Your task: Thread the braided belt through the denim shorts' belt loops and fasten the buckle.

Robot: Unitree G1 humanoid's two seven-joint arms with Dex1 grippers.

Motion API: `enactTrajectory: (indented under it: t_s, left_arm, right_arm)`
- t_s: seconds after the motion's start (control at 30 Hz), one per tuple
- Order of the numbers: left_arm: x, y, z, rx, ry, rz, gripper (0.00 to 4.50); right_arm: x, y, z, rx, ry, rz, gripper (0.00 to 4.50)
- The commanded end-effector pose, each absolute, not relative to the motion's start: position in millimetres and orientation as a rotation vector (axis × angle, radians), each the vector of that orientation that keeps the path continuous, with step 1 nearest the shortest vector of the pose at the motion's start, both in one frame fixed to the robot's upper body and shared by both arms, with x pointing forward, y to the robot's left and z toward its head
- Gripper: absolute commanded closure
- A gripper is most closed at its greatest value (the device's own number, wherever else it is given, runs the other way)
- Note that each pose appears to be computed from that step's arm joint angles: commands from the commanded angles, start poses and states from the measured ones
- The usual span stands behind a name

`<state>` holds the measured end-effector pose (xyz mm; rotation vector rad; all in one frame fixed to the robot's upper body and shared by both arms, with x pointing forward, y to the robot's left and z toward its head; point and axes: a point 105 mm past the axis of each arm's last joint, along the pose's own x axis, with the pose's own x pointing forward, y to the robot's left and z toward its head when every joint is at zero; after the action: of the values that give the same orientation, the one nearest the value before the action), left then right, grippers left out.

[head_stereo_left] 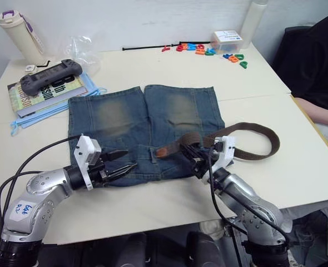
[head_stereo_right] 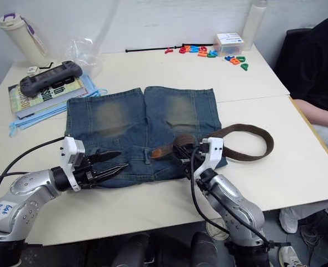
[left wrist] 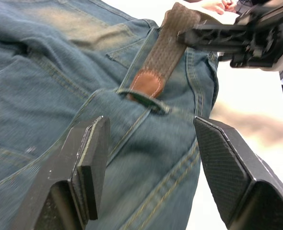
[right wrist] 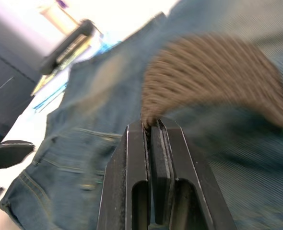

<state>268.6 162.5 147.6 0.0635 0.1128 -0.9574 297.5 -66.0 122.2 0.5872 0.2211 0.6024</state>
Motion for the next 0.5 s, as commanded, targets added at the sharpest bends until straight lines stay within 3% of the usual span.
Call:
enactTrajectory:
  t_s: [0.03,0.5]
  left_arm:
    - [267.8,158.0,153.5,0.08,0.083,-0.971,1.4]
    - [265.4,164.8,150.9,0.086,0.097,-0.954,1.4]
  right_arm:
    - [296.1,-60.5,115.1,0.649,0.291,0.644,4.5]
    - [291.7,-53.0,149.4,0.734,0.217,0.784,4.5]
